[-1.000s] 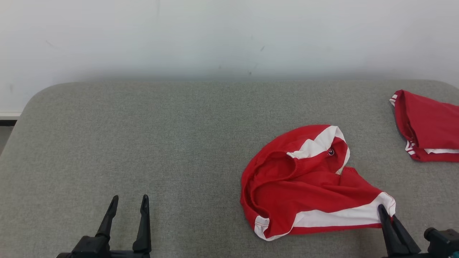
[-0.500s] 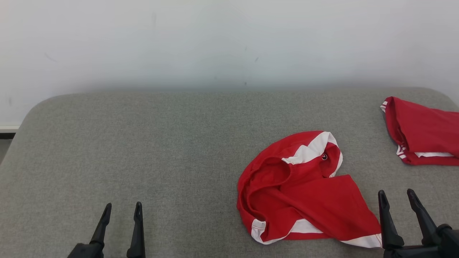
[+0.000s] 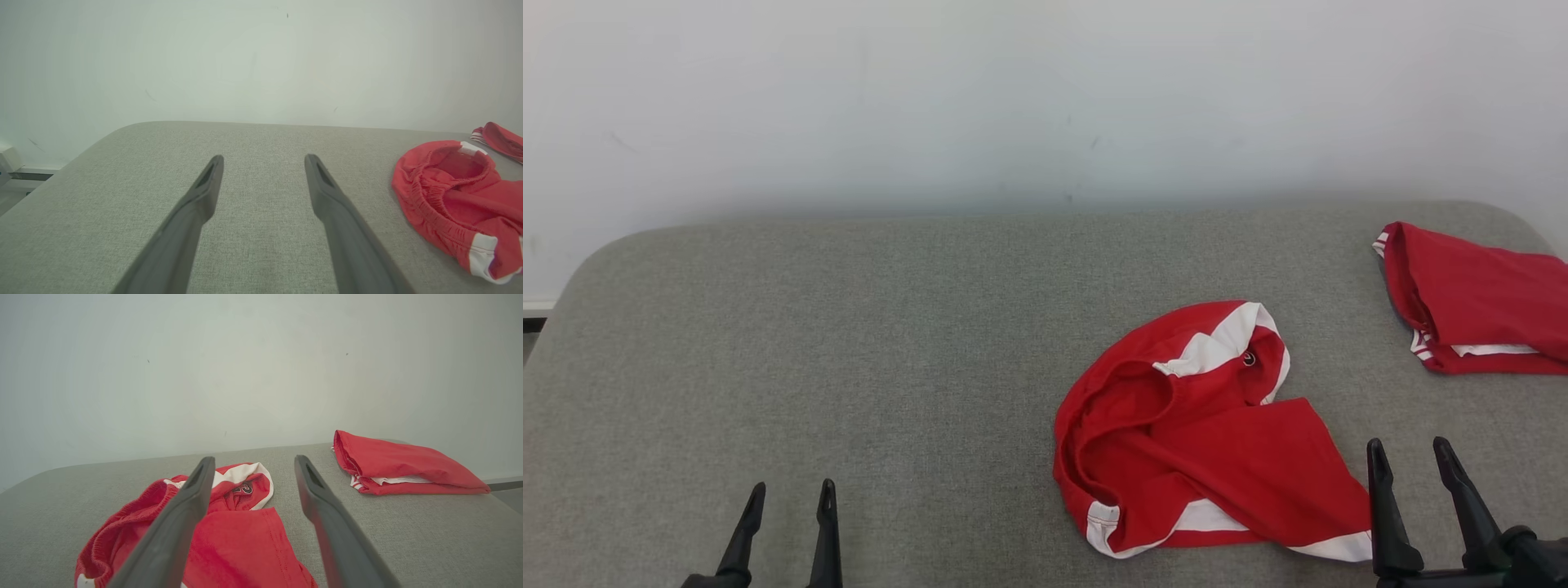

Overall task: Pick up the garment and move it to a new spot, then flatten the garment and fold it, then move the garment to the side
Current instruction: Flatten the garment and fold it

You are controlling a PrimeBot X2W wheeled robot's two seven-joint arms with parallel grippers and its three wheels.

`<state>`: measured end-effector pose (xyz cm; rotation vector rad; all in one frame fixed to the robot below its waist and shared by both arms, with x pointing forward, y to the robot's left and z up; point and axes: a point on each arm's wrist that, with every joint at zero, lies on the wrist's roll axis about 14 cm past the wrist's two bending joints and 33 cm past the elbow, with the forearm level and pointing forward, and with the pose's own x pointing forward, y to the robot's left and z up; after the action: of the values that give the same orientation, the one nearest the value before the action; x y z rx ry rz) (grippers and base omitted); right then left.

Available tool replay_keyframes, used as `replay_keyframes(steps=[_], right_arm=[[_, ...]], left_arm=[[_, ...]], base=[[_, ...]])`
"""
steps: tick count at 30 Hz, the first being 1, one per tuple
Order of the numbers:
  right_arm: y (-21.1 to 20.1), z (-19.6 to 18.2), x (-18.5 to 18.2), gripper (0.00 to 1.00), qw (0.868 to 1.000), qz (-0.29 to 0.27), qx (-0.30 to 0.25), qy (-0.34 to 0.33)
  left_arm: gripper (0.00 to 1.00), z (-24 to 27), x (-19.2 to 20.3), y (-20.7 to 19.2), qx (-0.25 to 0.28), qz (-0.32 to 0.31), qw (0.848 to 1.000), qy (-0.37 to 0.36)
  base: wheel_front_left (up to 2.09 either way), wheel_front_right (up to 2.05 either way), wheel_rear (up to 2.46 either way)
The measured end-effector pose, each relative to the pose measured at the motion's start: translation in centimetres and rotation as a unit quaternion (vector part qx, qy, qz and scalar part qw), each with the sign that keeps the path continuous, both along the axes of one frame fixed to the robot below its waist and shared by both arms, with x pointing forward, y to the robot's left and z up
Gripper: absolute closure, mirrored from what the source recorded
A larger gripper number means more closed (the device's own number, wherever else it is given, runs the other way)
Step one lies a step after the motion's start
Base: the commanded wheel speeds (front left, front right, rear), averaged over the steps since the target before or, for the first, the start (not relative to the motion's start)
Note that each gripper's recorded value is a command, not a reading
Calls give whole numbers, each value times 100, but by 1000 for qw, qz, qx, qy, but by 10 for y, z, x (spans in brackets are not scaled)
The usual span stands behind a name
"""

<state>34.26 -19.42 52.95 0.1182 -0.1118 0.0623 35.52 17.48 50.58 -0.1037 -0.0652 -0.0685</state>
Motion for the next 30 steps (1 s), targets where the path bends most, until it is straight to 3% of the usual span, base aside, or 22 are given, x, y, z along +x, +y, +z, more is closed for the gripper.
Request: replay_keyframes(steps=[5, 13, 21, 30], right_arm=[[-2, -3, -2, 0, 1000, -3, 1, 4], [-9, -8, -6, 0, 1000, -16, 5, 9], [-23, -15, -11, 0, 999, -41, 10, 16], [-38, -23, -15, 0, 997, -69, 14, 26]], left_arm=[[0, 2, 5, -16, 7, -30, 1000, 2], [0, 23, 26, -92, 29, -161, 986, -17], [0, 14, 25, -171, 64, -291, 955, 9], [0, -29, 15, -209, 127, -384, 911, 78]], base=[[0, 0, 0], [0, 0, 0], [0, 0, 0], [0, 0, 0]])
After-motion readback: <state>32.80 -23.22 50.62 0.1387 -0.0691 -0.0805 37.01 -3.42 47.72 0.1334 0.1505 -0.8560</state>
